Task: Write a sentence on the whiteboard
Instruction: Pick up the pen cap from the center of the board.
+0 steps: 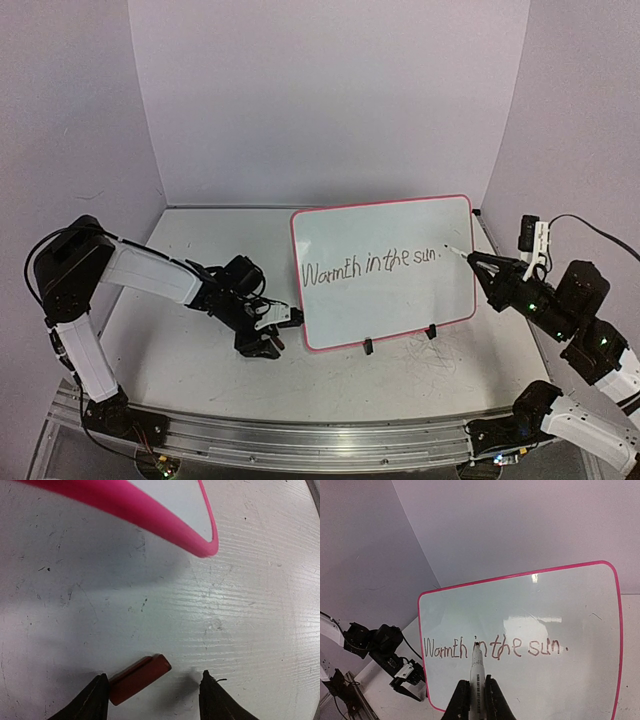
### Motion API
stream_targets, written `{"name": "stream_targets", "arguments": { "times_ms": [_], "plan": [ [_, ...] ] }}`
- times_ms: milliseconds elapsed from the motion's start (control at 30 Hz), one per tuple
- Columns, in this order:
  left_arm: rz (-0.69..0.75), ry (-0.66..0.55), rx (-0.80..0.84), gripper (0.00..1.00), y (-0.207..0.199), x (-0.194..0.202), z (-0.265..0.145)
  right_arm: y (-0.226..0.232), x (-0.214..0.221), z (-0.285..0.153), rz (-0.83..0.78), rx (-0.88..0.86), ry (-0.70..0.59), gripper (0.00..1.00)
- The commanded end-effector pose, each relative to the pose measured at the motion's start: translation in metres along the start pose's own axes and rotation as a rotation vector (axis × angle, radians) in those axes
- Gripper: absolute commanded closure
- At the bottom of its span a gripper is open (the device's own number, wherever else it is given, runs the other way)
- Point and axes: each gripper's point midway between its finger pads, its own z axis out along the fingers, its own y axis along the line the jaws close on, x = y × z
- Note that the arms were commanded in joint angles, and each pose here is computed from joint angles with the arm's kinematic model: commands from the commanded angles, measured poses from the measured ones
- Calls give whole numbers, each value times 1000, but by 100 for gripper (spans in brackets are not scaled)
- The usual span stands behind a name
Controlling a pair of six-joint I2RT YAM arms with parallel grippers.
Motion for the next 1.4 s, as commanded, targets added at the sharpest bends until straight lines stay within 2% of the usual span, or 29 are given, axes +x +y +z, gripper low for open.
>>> {"name": "stream_targets", "arguments": {
  "times_ms": [0,167,300,567,633,767,833,1000,1167,1300,1367],
  "plan": [
    [-59,70,3,42,-14,17,-8,3,-13,0,5,-4,-39,100],
    [-67,76,1,48,-17,15,-8,4,-15,0,6,-8,-38,100],
    [-66,84,-5,59,-18,11,-4,3,-15,0,12,-6,-42,100],
    [-57,115,-10,72,-25,14,2,2,-9,3,17,-5,-26,100],
    [-50,114,-6,72,-28,11,3,2,-9,3,16,-5,-23,100],
    [-28,127,-15,58,-36,9,6,1,-7,4,19,-3,-19,100],
    [-14,134,-26,56,-38,8,8,1,-5,5,21,-5,-16,100],
    [10,148,-32,60,-41,8,14,2,-4,8,23,-10,-10,100],
    [10,148,-28,74,-45,7,14,3,-6,7,24,-13,-14,100],
    [-4,143,-30,75,-47,4,14,2,-5,8,24,-12,-11,100],
    [-6,144,-33,70,-49,2,15,2,-4,8,24,-12,-8,100]
  ]
}}
